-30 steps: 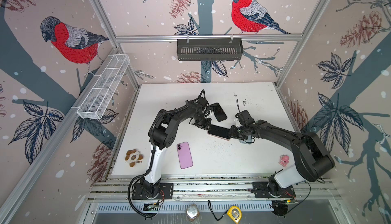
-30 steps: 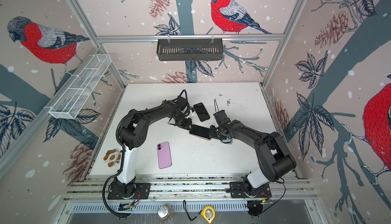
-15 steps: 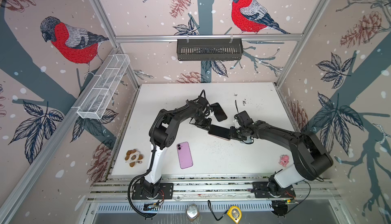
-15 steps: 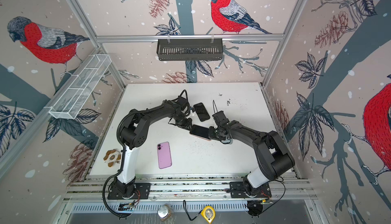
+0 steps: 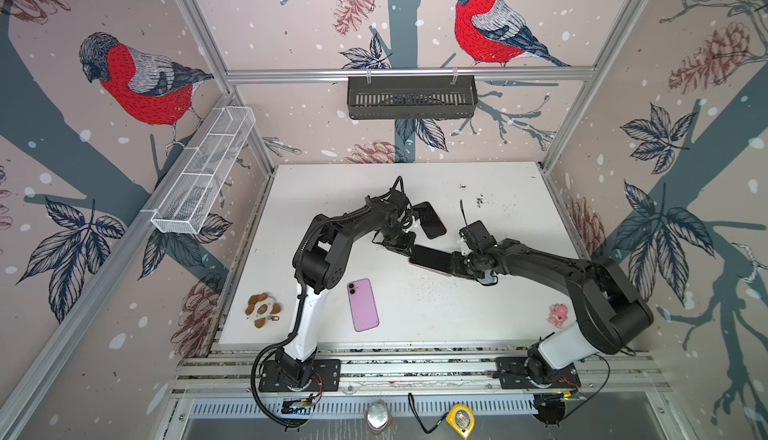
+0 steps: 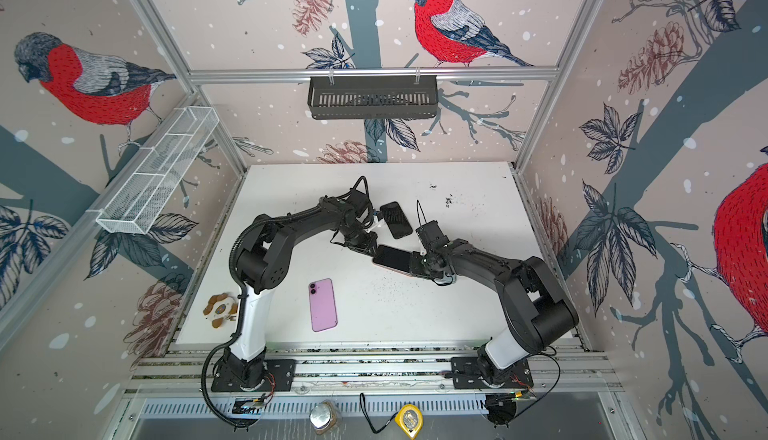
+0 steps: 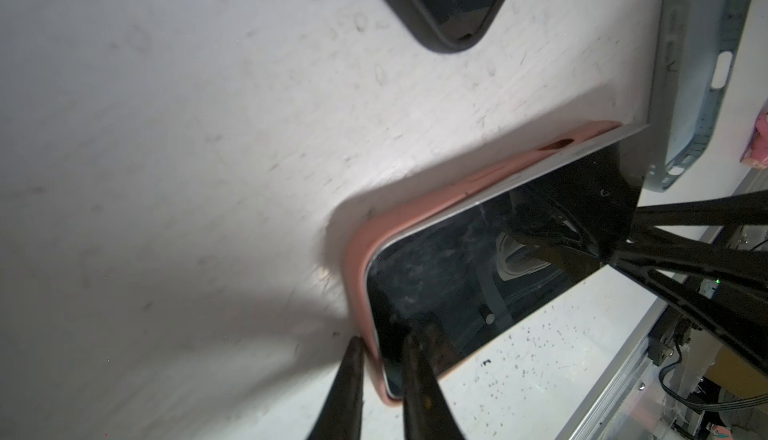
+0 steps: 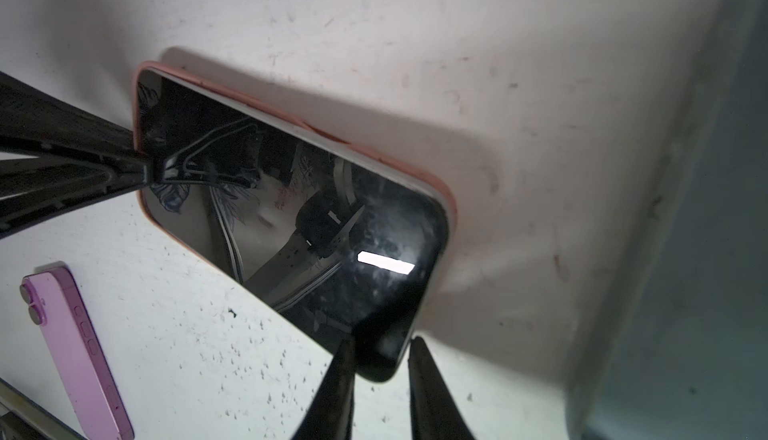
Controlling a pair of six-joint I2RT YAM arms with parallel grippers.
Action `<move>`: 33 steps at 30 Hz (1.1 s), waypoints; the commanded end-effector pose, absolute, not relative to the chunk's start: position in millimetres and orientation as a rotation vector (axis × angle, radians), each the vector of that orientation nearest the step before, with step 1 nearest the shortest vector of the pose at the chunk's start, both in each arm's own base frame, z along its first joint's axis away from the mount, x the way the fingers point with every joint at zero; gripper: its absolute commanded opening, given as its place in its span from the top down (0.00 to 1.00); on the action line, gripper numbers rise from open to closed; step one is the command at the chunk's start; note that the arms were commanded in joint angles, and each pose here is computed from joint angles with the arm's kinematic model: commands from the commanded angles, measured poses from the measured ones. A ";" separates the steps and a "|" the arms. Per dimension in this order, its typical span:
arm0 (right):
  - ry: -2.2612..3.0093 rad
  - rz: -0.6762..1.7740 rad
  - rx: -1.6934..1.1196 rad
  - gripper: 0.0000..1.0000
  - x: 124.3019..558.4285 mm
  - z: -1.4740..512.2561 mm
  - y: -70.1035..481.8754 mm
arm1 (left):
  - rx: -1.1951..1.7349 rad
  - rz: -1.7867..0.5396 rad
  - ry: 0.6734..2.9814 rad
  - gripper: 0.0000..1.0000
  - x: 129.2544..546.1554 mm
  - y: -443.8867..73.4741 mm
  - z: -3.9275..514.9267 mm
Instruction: Put the phone into the phone case
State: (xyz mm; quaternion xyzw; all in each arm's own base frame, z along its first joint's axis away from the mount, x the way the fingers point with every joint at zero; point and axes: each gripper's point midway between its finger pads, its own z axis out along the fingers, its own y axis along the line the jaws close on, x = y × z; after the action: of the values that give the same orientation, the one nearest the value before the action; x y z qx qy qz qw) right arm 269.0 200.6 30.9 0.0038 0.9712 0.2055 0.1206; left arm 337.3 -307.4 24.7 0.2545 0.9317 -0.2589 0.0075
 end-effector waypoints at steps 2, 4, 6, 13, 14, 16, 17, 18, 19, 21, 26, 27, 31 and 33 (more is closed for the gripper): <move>2.848 0.596 0.024 0.79 265.5 25.2 201.0 | 0.810 -0.744 2.959 0.82 332.1 -299.4 15.3; 2.852 0.602 0.021 0.82 264.6 24.1 202.7 | 0.809 -0.747 2.957 0.82 332.5 -299.6 15.8; 2.852 0.603 0.017 0.85 264.9 24.4 204.0 | 0.810 -0.746 2.958 0.82 332.4 -299.4 15.3; 2.854 0.602 0.009 0.88 267.0 25.3 206.4 | 0.812 -0.756 2.955 0.82 331.9 -300.5 15.4; 2.854 0.602 0.007 0.88 266.8 25.0 206.8 | 0.812 -0.755 2.955 0.82 331.9 -300.4 15.5; 2.851 0.602 0.006 0.88 267.2 25.9 206.8 | 0.813 -0.754 2.959 0.82 331.2 -300.3 15.2; 2.850 0.598 0.005 0.89 267.5 26.6 206.4 | 0.813 -0.754 2.958 0.82 331.3 -300.4 15.6; 2.844 0.590 0.009 0.89 268.8 28.4 205.1 | 0.812 -0.752 2.954 0.82 332.3 -300.1 16.7; 2.836 0.579 0.009 0.95 271.1 30.7 203.2 | 0.809 -0.749 2.952 0.82 333.0 -299.9 16.9; 2.820 0.563 0.017 0.97 276.8 36.5 198.5 | 0.811 -0.746 2.946 0.82 333.2 -300.1 18.0; 2.785 0.553 0.022 0.94 291.8 52.8 187.8 | 0.801 -0.703 2.919 0.82 340.3 -297.8 24.6; 2.778 0.552 0.021 0.88 295.1 55.8 185.6 | 0.794 -0.683 2.903 0.82 343.5 -296.3 28.4; 2.751 0.545 0.009 0.81 309.6 65.8 180.2 | 0.770 -0.667 2.795 0.79 356.9 -294.9 54.8; 2.751 0.536 0.002 0.80 316.2 64.1 178.7 | 0.790 -0.696 2.724 0.78 359.6 -299.4 71.2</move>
State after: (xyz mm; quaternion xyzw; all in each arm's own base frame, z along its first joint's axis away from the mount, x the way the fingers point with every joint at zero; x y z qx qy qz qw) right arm 311.4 181.0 64.6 0.0189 0.9660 0.1964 0.1673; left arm 347.8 -296.2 53.9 0.2581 0.9354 -0.2325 0.0658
